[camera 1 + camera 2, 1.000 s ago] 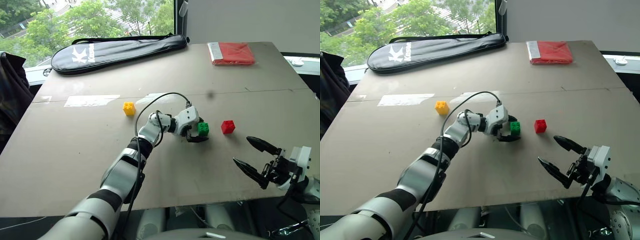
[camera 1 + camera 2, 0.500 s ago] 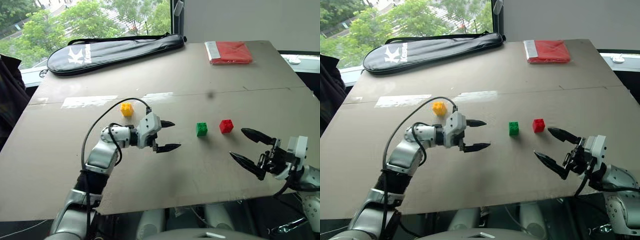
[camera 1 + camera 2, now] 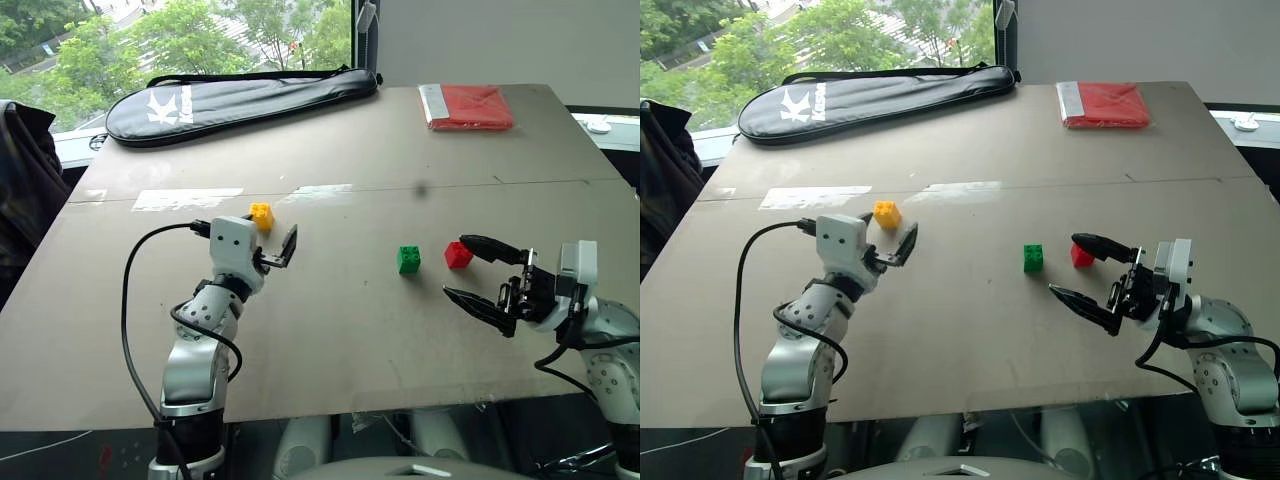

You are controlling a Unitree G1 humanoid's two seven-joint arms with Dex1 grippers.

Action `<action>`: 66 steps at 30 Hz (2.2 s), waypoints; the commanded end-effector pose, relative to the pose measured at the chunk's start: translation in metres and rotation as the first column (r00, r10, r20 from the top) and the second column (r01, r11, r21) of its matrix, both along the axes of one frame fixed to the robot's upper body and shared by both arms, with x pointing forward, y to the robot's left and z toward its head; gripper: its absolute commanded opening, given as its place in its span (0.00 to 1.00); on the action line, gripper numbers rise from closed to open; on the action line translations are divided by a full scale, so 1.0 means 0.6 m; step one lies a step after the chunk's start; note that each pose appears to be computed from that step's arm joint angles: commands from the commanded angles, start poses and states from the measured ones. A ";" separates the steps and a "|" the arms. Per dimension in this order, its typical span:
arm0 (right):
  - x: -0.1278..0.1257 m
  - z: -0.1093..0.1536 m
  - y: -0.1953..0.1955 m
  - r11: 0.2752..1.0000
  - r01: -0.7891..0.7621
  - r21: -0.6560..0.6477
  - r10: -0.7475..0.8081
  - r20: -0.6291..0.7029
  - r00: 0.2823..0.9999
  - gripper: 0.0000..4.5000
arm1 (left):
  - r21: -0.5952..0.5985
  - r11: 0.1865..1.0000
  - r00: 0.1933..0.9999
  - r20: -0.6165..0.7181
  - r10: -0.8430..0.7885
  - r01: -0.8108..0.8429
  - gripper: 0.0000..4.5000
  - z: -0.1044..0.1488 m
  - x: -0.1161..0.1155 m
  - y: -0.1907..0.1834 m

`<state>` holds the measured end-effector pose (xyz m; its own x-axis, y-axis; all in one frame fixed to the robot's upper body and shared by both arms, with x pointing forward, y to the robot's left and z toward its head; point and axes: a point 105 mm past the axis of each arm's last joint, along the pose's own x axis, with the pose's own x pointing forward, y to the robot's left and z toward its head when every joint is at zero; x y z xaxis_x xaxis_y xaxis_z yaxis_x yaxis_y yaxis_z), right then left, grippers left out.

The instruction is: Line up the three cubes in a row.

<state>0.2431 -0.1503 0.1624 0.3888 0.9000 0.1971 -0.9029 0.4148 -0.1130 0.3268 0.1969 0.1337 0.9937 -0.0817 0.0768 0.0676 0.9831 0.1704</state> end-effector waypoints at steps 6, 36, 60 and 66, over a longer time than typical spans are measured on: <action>-0.007 0.010 0.006 1.000 -0.012 0.013 0.011 0.037 0.999 1.00 | 0.077 0.996 0.998 -0.038 0.056 -0.053 0.98 -0.027 0.050 0.026; -0.035 -0.019 -0.021 0.996 0.090 -0.017 -0.090 0.003 0.996 1.00 | 0.036 0.609 0.603 -0.196 -0.773 0.793 0.28 -0.059 0.025 -0.078; -0.065 -0.042 -0.026 0.981 0.194 0.009 -0.194 -0.008 0.981 1.00 | 0.061 0.099 0.116 -0.448 -0.886 0.993 0.51 -0.091 0.046 -0.213; -0.065 -0.042 -0.028 0.980 0.197 0.004 -0.197 -0.008 0.980 1.00 | 0.111 0.112 0.151 -0.471 -0.869 0.988 1.00 -0.099 0.048 -0.204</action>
